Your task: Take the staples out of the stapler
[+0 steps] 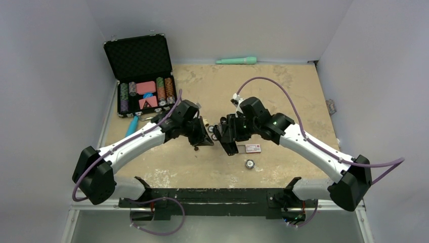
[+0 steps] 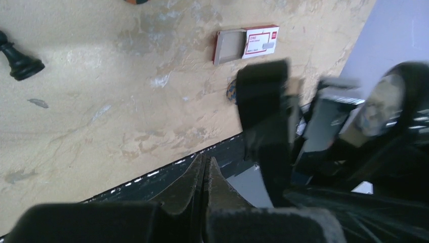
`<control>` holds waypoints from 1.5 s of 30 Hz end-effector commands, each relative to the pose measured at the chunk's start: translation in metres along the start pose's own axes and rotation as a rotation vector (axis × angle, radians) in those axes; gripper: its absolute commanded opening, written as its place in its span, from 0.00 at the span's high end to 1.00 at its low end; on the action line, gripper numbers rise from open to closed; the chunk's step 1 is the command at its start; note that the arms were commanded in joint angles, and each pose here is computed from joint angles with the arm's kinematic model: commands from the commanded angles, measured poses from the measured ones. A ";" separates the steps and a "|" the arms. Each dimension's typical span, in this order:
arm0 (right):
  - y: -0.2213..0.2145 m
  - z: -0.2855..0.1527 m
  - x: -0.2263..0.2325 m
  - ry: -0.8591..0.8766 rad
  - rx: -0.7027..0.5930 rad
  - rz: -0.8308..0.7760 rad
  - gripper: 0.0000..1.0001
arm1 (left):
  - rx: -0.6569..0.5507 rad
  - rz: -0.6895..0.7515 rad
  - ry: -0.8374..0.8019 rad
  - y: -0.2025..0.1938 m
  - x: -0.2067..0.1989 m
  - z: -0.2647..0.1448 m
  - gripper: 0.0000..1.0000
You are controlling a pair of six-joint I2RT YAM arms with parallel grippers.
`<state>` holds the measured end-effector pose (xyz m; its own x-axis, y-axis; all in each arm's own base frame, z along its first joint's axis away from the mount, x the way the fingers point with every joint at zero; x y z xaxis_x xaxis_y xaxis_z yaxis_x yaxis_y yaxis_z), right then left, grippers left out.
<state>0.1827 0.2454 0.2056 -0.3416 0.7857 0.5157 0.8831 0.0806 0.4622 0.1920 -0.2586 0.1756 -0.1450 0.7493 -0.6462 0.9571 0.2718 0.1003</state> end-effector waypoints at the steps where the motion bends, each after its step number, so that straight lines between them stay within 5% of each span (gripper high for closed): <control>1: 0.050 -0.027 0.025 0.045 -0.250 0.005 1.00 | 0.042 -0.002 -0.041 -0.012 -0.004 -0.008 1.00; 7: 0.044 -0.017 0.016 0.000 -0.211 0.002 1.00 | 0.060 0.035 -0.069 -0.018 -0.011 -0.020 1.00; 14: 0.016 -0.012 0.006 0.002 -0.101 -0.023 1.00 | -0.091 0.133 -0.044 -0.003 -0.023 -0.061 1.00; 30: -0.002 -0.025 0.029 0.146 -0.078 -0.041 1.00 | -0.116 0.130 -0.131 0.028 -0.062 -0.028 1.00; 45: 0.050 -0.057 0.045 0.081 -0.309 -0.006 1.00 | 0.061 0.034 0.001 -0.033 0.018 -0.001 1.00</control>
<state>0.1664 0.2362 0.2233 -0.3484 0.7875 0.5083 0.8598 0.0525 0.5080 0.1887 -0.2613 0.1736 -0.0868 0.7619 -0.6419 0.9600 0.2361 0.1504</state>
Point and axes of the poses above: each gripper's point midway between its finger pads, its own z axis out along the fingers, its own x axis along the line the jaws close on, y = z × x, the point moved 4 cm from there along -z, back along the fingers
